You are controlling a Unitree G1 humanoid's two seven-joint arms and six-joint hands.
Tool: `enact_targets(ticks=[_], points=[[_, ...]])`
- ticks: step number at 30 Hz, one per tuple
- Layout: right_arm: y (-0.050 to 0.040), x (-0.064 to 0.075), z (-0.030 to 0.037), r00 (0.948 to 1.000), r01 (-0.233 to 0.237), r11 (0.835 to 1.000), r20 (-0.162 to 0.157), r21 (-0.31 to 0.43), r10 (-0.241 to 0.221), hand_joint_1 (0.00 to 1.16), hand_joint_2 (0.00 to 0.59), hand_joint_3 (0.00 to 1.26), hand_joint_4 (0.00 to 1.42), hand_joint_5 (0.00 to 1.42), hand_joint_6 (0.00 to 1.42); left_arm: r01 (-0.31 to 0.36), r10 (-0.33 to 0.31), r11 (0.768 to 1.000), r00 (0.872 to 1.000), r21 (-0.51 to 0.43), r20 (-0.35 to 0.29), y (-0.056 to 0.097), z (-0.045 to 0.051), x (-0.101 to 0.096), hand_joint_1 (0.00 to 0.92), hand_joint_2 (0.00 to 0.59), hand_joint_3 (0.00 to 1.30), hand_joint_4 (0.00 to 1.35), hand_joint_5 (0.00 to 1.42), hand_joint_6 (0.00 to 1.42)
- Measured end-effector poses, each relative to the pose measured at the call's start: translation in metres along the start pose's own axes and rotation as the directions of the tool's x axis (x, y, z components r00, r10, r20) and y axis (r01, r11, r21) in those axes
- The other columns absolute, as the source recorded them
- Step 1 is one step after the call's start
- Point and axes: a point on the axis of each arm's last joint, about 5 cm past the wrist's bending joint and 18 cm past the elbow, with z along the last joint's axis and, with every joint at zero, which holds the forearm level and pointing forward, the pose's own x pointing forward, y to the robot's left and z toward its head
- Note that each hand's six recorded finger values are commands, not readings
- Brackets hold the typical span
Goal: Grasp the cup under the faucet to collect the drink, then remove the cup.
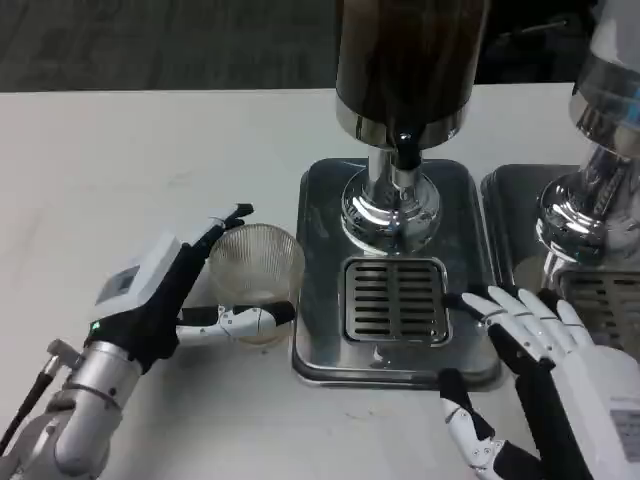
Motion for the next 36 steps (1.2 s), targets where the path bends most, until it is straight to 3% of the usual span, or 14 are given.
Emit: enact_targets(ticks=[1, 3, 7, 11, 30, 36], points=[[0.0, 0.0, 0.0, 1.0, 0.0, 1.0, -0.001, 0.001, 0.0, 0.47, 0.498, 0.27, 0.17, 0.12, 0.05, -0.003, 0.003, 1.0, 1.0, 0.001, 0.0, 0.0, 0.0001, 0.0, 0.439, 0.109, 0.26, 0.27, 0.46, 0.4], [0.0, 0.0, -0.0001, 1.0, 0.001, 1.0, -0.001, 0.002, -0.001, 0.47, 0.495, 0.27, 0.17, 0.12, 0.05, -0.007, 0.007, 1.0, 1.0, 0.002, 0.001, -0.001, 0.0002, 0.0, 0.44, 0.118, 0.36, 0.41, 0.62, 0.64], [0.0001, 0.0, -0.0001, 1.0, 0.005, 1.0, -0.002, 0.005, -0.005, 0.48, 0.491, 0.27, 0.18, 0.12, 0.05, -0.038, 0.038, 0.999, 0.999, 0.003, -0.013, -0.003, -0.0001, -0.001, 0.456, 0.126, 0.48, 0.53, 0.77, 0.88], [0.0001, 0.0, -0.0002, 0.9999, 0.01, 1.0, -0.004, 0.01, -0.01, 0.49, 0.494, 0.27, 0.18, 0.12, 0.06, -0.085, 0.085, 0.996, 0.996, 0.005, -0.028, -0.005, -0.0003, -0.001, 0.498, 0.089, 0.62, 0.71, 0.93, 1.11], [0.0, 0.001, -0.0005, 0.9997, 0.023, 0.999, -0.006, 0.026, -0.023, 0.5, 0.496, 0.27, 0.18, 0.12, 0.06, -0.164, 0.163, 0.986, 0.985, -0.007, -0.057, -0.013, -0.0043, -0.013, 0.553, 0.046, 0.71, 0.8, 1.0, 1.22], [-0.0003, 0.001, -0.0007, 0.9997, 0.024, 0.999, -0.004, 0.026, -0.024, 0.51, 0.496, 0.27, 0.18, 0.13, 0.08, -0.211, 0.211, 0.977, 0.977, -0.042, -0.008, -0.012, -0.0005, -0.015, 0.554, 0.045, 0.71, 0.8, 1.0, 1.21]])
